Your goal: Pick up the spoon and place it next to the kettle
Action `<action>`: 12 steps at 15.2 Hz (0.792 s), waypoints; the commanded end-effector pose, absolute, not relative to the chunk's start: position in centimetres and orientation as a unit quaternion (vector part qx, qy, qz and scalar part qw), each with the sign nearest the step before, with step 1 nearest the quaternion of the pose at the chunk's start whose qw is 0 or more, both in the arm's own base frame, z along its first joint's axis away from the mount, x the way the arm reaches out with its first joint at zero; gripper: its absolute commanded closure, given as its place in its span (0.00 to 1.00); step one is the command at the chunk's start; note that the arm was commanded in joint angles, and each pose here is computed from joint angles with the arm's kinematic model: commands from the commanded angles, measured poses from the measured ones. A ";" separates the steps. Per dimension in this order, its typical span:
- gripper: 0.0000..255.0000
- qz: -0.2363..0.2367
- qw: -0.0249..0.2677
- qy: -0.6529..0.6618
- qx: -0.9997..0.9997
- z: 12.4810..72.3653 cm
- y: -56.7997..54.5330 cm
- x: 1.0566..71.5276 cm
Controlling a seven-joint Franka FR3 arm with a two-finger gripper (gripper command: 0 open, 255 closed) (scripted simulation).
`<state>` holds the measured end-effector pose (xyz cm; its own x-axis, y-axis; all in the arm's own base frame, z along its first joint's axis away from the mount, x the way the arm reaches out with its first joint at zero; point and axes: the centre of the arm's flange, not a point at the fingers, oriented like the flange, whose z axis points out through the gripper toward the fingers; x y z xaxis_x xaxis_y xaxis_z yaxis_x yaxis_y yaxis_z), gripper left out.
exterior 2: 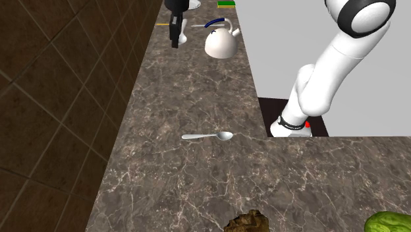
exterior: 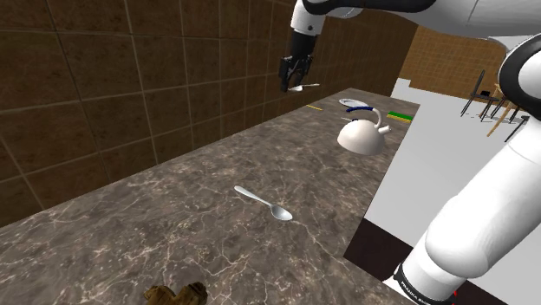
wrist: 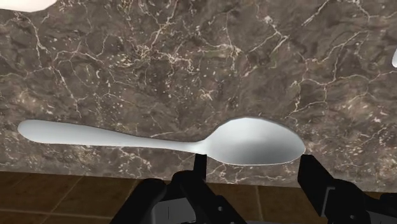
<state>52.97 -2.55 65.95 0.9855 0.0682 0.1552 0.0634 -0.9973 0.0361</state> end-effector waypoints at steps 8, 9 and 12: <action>1.00 0.078 0.016 0.034 0.996 65.9 -14.4 52.5; 1.00 0.078 0.016 0.034 0.996 65.9 -15.7 52.5; 1.00 0.078 0.016 0.034 0.996 65.3 -18.5 52.4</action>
<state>52.41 -17.67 65.72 0.9855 0.0681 0.1551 0.0633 -0.9973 0.0359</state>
